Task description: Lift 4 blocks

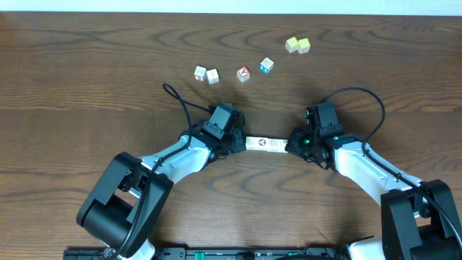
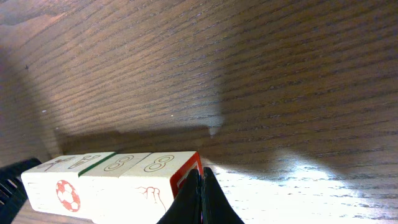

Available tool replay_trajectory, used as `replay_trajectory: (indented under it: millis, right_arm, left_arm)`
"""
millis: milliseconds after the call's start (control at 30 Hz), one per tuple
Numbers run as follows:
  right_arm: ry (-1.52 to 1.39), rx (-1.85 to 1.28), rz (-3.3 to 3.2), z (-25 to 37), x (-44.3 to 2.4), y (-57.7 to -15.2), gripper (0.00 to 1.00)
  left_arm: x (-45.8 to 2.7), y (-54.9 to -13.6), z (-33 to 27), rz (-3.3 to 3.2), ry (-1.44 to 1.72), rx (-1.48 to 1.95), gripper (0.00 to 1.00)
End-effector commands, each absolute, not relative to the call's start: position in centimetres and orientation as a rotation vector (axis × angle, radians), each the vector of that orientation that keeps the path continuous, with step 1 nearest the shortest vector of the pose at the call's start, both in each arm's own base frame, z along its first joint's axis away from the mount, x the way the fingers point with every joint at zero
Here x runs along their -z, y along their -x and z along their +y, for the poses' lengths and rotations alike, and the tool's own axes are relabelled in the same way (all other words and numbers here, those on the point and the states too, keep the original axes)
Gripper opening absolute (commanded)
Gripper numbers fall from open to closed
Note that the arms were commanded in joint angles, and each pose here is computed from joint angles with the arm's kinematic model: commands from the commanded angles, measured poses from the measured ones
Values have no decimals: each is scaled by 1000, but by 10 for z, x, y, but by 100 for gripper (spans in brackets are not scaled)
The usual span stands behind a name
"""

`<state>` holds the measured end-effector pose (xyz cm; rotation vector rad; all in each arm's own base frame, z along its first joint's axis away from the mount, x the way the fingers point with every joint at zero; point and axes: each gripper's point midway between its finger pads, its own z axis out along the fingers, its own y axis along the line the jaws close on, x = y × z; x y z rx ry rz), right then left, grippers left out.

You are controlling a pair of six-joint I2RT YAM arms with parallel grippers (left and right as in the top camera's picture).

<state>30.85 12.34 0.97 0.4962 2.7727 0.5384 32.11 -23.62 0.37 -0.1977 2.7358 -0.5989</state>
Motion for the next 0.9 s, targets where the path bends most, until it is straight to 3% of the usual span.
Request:
replay_trajectory:
  millis: [0,867]
  right_arm:
    - [-508,-535,2772,124,-9,-308,1]
    - [-494,-527,2753,124,-10,-313,1]
  left_arm:
    - [5,-327,-223,2723,267,513,7]
    - [0,-313,-249,2760,138,682,7]
